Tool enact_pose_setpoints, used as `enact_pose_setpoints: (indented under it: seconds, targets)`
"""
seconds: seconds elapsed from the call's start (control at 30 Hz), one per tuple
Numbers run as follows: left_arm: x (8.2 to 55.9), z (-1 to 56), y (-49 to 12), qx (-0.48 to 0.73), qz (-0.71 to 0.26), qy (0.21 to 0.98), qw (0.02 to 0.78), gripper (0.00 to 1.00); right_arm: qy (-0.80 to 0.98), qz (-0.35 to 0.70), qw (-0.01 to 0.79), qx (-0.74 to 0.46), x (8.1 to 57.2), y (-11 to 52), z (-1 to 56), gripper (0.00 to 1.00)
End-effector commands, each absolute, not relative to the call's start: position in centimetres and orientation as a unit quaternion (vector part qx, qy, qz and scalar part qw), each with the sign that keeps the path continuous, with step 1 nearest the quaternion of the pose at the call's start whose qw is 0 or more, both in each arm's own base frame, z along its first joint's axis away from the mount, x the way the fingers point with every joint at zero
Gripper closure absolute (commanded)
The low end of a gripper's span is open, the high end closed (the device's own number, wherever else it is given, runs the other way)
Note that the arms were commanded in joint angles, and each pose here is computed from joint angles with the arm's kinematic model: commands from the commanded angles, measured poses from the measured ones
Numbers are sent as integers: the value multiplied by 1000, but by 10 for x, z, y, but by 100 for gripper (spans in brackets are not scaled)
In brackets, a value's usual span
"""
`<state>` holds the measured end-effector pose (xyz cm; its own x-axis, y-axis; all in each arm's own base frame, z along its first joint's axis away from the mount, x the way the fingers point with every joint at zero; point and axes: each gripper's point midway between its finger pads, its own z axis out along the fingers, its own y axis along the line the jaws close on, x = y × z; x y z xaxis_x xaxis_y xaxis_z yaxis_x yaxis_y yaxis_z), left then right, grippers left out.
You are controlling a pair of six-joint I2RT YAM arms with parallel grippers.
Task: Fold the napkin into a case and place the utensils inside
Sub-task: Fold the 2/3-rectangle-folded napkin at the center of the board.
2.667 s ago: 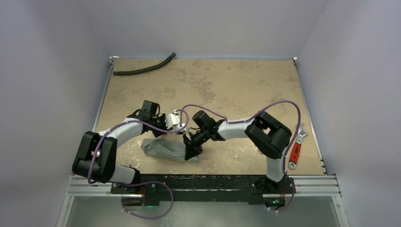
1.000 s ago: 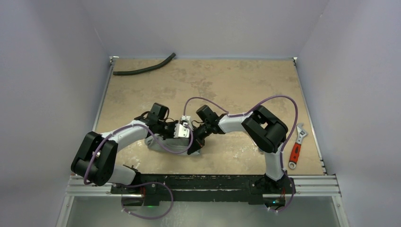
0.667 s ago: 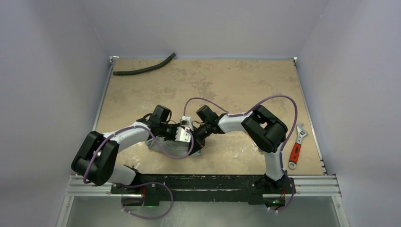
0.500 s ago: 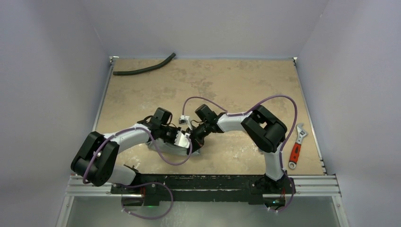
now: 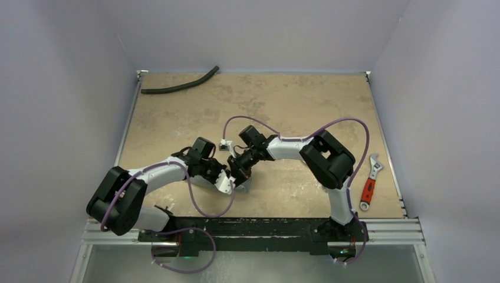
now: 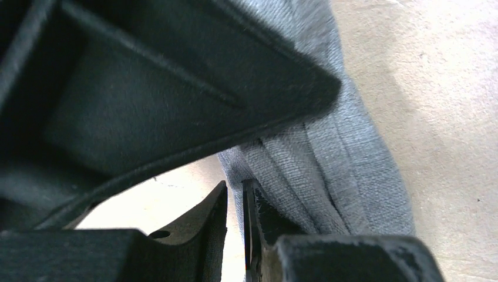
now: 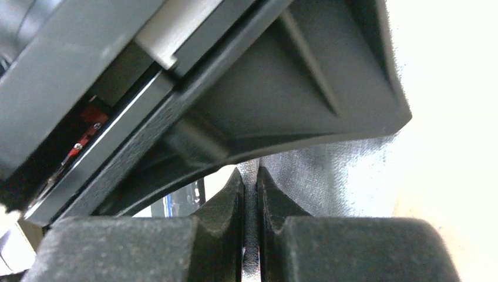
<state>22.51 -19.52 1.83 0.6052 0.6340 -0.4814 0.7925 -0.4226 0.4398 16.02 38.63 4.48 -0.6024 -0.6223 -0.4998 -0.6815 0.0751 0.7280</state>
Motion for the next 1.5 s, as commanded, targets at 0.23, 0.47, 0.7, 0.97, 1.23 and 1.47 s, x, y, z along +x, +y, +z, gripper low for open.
enact_pose_setpoints:
  seconds: [0.23, 0.47, 0.7, 0.97, 1.23, 1.47]
  targets:
    - [177, -1, -183, 875, -170, 366, 267, 87, 726, 512, -5, -459, 164, 390, 26, 100]
    - [170, -2, -180, 881, -173, 356, 260, 87, 721, 540, 18, -435, 177, 385, 40, 100]
    - [171, -3, -183, 879, -174, 354, 267, 88, 698, 563, 42, -441, 184, 400, 67, 100]
    - [174, 1, -187, 873, -175, 363, 274, 89, 703, 568, 21, -427, 177, 400, 55, 100]
    - [242, 62, -202, 797, -124, 470, 358, 83, 771, 527, -14, -356, 172, 370, -7, 100]
    - [267, 122, -194, 747, -125, 511, 406, 70, 771, 531, -23, -350, 167, 368, -16, 100]
